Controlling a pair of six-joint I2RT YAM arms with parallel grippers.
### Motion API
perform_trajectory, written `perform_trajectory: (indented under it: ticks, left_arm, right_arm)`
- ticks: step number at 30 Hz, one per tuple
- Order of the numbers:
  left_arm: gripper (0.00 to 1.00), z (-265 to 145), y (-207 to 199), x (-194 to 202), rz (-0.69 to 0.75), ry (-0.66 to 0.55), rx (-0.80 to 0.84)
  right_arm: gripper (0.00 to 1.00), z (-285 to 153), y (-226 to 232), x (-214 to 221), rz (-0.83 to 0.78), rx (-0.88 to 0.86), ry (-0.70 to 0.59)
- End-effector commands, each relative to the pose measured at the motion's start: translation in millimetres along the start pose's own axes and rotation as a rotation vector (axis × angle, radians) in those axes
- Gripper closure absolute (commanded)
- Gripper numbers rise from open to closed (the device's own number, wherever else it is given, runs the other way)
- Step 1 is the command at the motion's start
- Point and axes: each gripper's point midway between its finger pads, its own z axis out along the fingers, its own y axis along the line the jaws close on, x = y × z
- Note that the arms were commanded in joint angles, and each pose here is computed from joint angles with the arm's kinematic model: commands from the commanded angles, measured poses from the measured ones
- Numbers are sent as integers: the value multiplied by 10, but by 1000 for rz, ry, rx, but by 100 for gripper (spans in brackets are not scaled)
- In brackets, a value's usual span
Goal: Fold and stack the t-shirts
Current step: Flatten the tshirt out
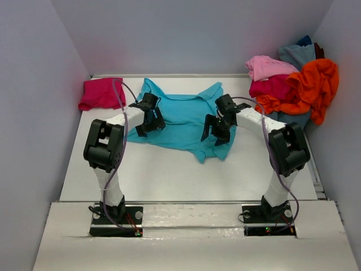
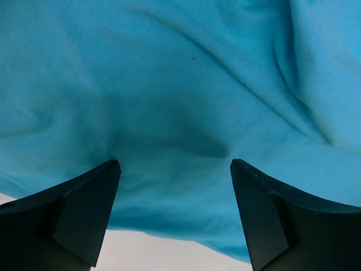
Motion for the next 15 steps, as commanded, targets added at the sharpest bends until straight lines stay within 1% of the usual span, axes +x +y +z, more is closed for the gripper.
perform_trajectory:
  ticks: [1, 4, 8, 10, 13, 14, 15]
  left_arm:
    - [7, -23, -69, 48, -24, 26, 27]
    - [8, -28, -21, 97, -26, 38, 12]
    - [12, -56, 46, 202, -23, 65, 2]
    - [16, -89, 71, 238, -20, 72, 2]
    - [17, -163, 96, 275, -19, 80, 6]
    - [22, -180, 128, 335, -18, 95, 3]
    - [26, -241, 131, 342, -19, 93, 13]
  right_arm:
    - [22, 125, 3, 83, 8, -24, 40]
    - [23, 202, -4, 160, 4, -26, 71]
    - [27, 321, -50, 296, 15, -21, 127]
    - [28, 347, -91, 338, 19, -12, 139]
    - [29, 331, -113, 374, 18, -9, 143]
    - [29, 328, -142, 409, 22, 1, 154]
    - [31, 321, -161, 436, 21, 5, 160]
